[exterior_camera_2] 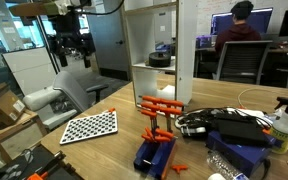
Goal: Pick the orange and silver object and put it on the masking tape in the cabinet
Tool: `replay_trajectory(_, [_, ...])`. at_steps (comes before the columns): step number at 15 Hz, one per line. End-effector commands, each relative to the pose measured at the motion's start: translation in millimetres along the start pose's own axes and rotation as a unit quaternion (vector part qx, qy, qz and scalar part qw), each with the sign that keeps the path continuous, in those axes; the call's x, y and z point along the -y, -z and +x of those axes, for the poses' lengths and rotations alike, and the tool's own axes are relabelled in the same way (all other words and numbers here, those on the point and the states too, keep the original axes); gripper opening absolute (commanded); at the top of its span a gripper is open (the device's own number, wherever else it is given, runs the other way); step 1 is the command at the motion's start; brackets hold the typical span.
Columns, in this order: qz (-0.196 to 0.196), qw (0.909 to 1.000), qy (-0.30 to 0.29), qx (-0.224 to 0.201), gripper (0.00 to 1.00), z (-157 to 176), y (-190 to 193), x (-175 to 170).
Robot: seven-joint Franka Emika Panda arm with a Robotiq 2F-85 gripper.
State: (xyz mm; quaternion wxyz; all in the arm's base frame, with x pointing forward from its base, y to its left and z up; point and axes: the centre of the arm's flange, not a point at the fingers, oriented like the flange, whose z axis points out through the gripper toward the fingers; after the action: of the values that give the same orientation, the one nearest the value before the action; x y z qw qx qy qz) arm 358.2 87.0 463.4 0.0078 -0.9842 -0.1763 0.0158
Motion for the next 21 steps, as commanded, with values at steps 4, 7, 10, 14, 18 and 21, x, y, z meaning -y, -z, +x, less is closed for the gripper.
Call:
replay_trajectory(4, [-0.016,0.9942,0.053,-0.092,1.0,32.0,31.9,38.4])
replay_trajectory(7, [-0.02,0.9908,0.076,-0.11,1.0,45.2,12.7,50.8])
replay_trajectory(10, [-0.004,0.9919,0.105,-0.071,1.0,51.0,-27.9,47.3])
replay_trajectory(14, [0.052,0.9826,0.177,0.023,1.0,53.4,-95.9,29.7])
replay_trajectory(18, [0.069,0.9691,0.221,0.085,1.0,63.1,-147.1,18.3])
replay_trajectory(21, [0.078,0.9611,0.239,0.116,1.0,66.7,-178.3,23.0])
